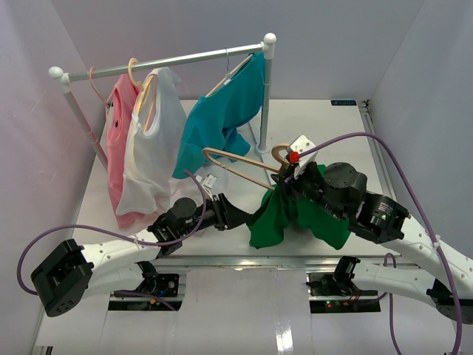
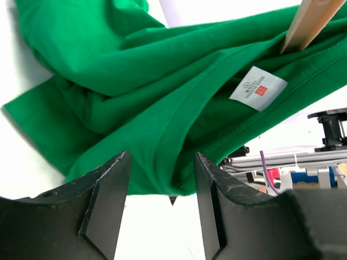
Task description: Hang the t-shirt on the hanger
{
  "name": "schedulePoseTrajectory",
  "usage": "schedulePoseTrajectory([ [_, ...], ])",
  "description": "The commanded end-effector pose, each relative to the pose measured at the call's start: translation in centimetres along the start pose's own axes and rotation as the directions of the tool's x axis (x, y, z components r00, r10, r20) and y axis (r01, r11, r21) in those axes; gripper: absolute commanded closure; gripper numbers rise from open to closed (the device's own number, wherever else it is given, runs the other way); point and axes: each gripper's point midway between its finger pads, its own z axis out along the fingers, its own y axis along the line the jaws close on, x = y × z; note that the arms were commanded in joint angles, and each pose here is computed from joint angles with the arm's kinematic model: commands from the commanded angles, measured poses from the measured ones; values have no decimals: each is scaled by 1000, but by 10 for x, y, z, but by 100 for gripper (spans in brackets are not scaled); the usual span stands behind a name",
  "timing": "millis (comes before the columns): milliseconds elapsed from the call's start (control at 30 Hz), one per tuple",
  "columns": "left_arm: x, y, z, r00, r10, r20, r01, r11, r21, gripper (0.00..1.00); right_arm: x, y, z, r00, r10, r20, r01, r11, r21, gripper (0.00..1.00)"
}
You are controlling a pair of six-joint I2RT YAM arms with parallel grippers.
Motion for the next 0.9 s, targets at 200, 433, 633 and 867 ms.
schedulePoseTrajectory([
  [200, -2, -12, 15, 999, 39, -8, -38, 999, 28, 79, -16, -5, 2, 995, 32, 89, -34, 999, 27, 92],
  [433, -45, 6, 10, 985, 90, 144, -59, 976, -209, 100, -19, -20, -25, 990, 44, 134, -54, 996, 68, 92],
  [633, -61, -6, 11, 982, 115, 148, -75, 965, -250, 100, -22, -26, -45, 985, 53, 164, -65, 996, 67, 92],
  [867, -64, -18, 10, 985, 124, 118, -92, 965, -245, 100, -12, -23, -46, 988, 41, 147, -50, 997, 57, 92],
])
